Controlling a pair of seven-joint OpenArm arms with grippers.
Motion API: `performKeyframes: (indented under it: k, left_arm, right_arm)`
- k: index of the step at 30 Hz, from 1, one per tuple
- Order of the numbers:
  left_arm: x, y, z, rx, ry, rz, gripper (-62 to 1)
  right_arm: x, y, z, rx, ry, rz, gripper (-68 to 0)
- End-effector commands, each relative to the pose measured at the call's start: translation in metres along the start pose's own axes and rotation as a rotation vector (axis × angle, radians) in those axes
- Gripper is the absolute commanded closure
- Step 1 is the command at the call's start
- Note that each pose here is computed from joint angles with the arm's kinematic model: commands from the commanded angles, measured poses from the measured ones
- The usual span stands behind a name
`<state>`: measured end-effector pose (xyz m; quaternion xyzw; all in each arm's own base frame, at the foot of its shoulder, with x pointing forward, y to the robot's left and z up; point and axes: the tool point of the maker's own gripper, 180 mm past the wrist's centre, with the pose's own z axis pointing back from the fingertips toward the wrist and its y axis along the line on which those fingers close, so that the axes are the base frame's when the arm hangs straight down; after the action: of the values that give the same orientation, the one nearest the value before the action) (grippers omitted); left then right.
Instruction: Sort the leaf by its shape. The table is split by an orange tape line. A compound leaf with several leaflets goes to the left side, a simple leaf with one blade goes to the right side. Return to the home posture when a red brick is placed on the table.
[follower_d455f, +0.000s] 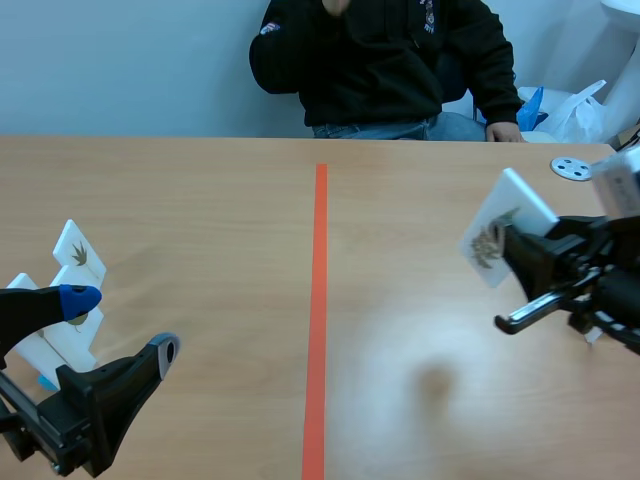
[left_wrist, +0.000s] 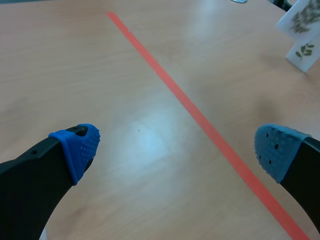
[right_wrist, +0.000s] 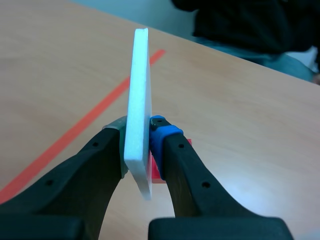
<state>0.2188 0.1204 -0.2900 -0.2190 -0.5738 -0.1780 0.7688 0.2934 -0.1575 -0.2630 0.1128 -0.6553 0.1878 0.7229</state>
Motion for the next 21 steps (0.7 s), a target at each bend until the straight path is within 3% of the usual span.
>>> performKeyframes:
  k: [1, 6, 14, 21]
  left_arm:
    - [0.009, -0.001, 0.003, -0.009, -0.026, -0.006, -62.3]
    - [0.008, 0.001, 0.007, -0.019, -0.005, -0.030, -62.3]
    - [0.009, 0.003, 0.007, -0.020, 0.000, -0.041, -62.3]
    - [0.009, 0.003, 0.007, -0.020, -0.001, -0.041, -62.3]
  right_arm:
    - [0.009, -0.014, 0.001, -0.039, -0.030, -0.018, -1.5]
    - [-0.003, -0.039, 0.009, -0.122, -0.006, -0.112, -1.5]
    - [-0.059, -0.064, 0.004, -0.233, 0.075, -0.244, -1.5]
    - [-0.091, -0.073, 0.001, -0.306, 0.118, -0.322, -1.5]
